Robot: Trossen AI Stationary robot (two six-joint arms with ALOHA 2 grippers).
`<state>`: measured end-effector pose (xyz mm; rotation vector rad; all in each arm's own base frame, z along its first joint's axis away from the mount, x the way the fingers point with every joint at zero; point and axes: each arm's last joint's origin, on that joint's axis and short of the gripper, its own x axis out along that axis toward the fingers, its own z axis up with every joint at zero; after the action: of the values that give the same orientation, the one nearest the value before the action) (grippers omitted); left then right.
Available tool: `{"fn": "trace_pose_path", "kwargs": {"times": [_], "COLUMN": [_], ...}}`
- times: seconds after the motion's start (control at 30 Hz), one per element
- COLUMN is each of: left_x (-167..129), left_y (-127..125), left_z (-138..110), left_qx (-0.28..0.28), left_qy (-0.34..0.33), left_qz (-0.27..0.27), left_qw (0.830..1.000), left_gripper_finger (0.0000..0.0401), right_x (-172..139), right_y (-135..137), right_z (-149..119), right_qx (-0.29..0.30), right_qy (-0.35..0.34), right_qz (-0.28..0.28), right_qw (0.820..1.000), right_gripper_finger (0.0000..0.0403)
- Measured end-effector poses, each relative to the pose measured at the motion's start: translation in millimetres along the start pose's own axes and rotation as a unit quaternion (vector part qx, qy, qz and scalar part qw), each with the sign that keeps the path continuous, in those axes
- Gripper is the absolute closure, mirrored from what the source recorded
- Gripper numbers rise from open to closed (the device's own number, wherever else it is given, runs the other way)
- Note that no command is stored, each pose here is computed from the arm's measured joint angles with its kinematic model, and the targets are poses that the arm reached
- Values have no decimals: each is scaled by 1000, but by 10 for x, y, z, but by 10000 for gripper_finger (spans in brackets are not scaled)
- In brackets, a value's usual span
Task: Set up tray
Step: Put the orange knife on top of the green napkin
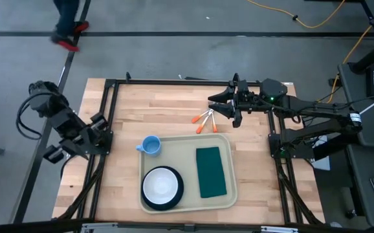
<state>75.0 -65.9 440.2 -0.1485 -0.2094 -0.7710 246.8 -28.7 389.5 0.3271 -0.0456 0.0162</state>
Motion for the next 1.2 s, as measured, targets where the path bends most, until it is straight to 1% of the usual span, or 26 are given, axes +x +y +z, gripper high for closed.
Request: {"fn": "trace_pose_path", "kwargs": {"times": [0.07, 0.13, 0.23, 0.33, 0.47, 0.57, 0.7, 0.8, 0.9, 0.97, 1.07, 1.2], "left_x": [-35, -93, -197, -292, -391, -430, -458, -469, -483, -494, -500, -516], "left_y": [2, 14, 47, 67, 110, 133, 156, 170, 194, 208, 216, 230], "left_z": [-47, -152, -367, -592, -913, -1128, -1430, -1620, -1816, -1910, -2055, -2248], "left_qx": [7, -1, -21, -25, -24, -23, -40, -45, -47, -46, -40, -63], "left_qy": [2, 9, -6, -30, -28, -27, -22, -44, -51, -56, -47, -36], "left_qz": [2, 16, 54, 69, 113, 129, 135, 133, 151, 163, 161, 162], "left_qw": [1000, 1000, 998, 997, 993, 991, 990, 989, 986, 984, 985, 984], "left_gripper_finger": [331, 331, 331, 331, 331, 331, 334, 341, 353, 362, 375, 381], "right_x": [0, 0, -1, 0, 0, 0, 0, -1, -1, -1, -1, -1], "right_y": [0, 0, 1, 1, 0, 0, -5, -10, -12, -12, -12, -12], "right_z": [0, 0, 2, 1, 0, -2, -15, -31, -34, -34, -34, -34], "right_qx": [1, 1, 6, 15, 16, 16, 16, 17, 17, 17, 17, 20], "right_qy": [0, 0, -1, -1, 0, 1, 7, 16, 17, 17, 17, 17], "right_qz": [0, 0, 0, 0, 0, 0, -3, -6, -6, -6, -6, -6], "right_qw": [1000, 1000, 1000, 1000, 1000, 1000, 1000, 1000, 1000, 1000, 1000, 1000], "right_gripper_finger": [219, 219, 219, 219, 219, 219, 219, 219, 219, 219, 219, 219]}}
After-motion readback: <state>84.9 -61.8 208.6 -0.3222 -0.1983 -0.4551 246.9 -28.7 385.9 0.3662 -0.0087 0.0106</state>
